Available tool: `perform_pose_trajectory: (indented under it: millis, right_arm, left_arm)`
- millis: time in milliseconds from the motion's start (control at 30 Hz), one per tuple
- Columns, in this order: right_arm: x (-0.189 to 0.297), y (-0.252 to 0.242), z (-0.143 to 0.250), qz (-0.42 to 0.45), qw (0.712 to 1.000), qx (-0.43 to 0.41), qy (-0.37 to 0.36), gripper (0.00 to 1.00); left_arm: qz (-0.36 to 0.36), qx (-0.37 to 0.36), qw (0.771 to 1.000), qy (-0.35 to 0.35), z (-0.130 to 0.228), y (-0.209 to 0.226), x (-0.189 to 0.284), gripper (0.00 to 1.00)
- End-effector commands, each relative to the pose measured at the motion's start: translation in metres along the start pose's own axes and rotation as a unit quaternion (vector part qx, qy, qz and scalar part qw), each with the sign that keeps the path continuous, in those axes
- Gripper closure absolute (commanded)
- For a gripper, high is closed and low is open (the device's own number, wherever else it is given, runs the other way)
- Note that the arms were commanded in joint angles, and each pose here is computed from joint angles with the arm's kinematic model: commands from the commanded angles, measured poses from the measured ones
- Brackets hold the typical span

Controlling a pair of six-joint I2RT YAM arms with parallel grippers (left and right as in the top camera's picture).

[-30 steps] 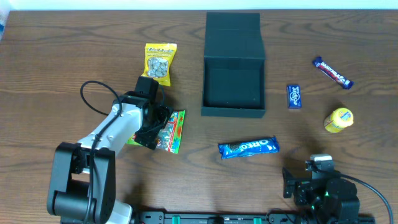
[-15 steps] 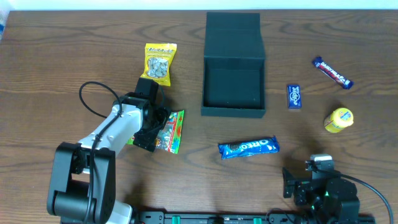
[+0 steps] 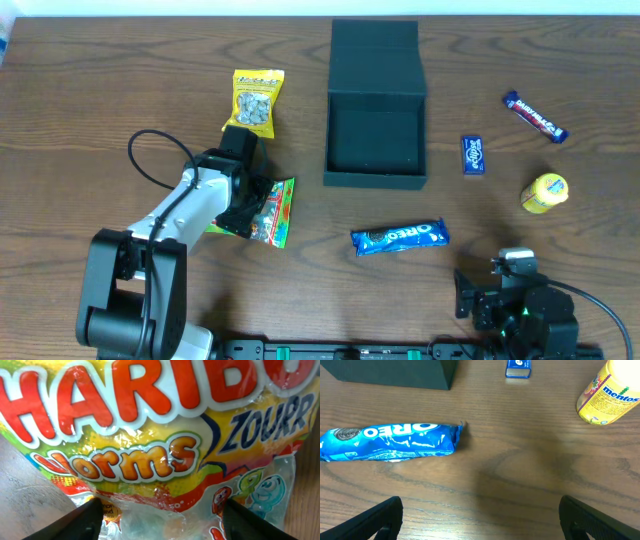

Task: Pack container
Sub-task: 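Lower the left gripper and pinch the Haribo bag's top edge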

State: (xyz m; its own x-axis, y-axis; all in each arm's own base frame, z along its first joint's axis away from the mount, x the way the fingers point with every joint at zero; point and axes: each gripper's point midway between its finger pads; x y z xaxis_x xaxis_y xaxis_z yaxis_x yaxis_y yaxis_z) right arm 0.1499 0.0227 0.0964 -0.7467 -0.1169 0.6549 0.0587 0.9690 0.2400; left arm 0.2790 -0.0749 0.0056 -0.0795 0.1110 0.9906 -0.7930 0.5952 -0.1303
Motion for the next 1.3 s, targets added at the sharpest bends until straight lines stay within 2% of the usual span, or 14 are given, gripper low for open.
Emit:
perform_pose_trajectory:
  millis: [0, 100, 200, 267, 333, 400, 533, 900, 1267]
  right_arm:
    - [-0.0011, -0.0017, 0.0025, 0.003, 1.000, 0.003, 0.002, 0.01]
    - [-0.0011, -0.0017, 0.0025, 0.003, 1.000, 0.003, 0.002, 0.01]
    - [-0.0011, -0.0017, 0.0025, 0.003, 1.000, 0.003, 0.002, 0.01]
    - [-0.0011, -0.0016, 0.0025, 0.002, 1.000, 0.003, 0.002, 0.01]
    - [-0.0011, -0.0017, 0.0025, 0.003, 1.000, 0.003, 0.002, 0.01]
    - [-0.0011, -0.0017, 0.0025, 0.003, 1.000, 0.003, 0.002, 0.01]
    - [-0.0011, -0.0017, 0.0025, 0.003, 1.000, 0.003, 0.002, 0.01]
    - [-0.0011, -0.0017, 0.0026, 0.002, 1.000, 0.003, 0.002, 0.01]
    - [-0.0011, -0.0017, 0.0025, 0.003, 1.000, 0.003, 0.002, 0.01]
  left_arm:
    - [-0.033, -0.002, 0.999, -0.012, 0.0008, 0.0174, -0.0072, 0.30]
    - [-0.034, -0.003, 0.999, -0.013, 0.0007, 0.0179, -0.0074, 0.31]
    - [-0.034, -0.003, 0.999, -0.014, 0.0006, 0.0179, -0.0074, 0.37]
    - [-0.036, -0.003, 0.999, -0.017, -0.0006, 0.0185, -0.0075, 0.38]
    - [-0.039, -0.003, 0.999, -0.022, -0.0022, 0.0195, -0.0076, 0.45]
    - [-0.041, -0.003, 0.999, -0.023, -0.0025, 0.0201, -0.0081, 0.47]
    - [-0.042, -0.003, 0.999, -0.023, -0.0025, 0.0205, -0.0087, 0.62]
    - [-0.042, -0.003, 0.999, -0.023, -0.0025, 0.0205, -0.0087, 0.73]
    - [-0.044, -0.003, 0.999, -0.021, -0.0019, 0.0216, -0.0087, 0.89]
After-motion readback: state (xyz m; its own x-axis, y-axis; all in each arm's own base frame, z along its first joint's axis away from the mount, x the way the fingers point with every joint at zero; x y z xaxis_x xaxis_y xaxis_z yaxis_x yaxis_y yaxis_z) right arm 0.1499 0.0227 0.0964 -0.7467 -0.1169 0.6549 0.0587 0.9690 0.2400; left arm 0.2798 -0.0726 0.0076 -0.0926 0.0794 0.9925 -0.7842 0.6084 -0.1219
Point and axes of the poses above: each gripper's point midway between its finger pads, its own x axis back along the fingers, its own y axis along the line the jaws close on, z = x × y, and after that the axes turned 14 degrees about -x, right-handed
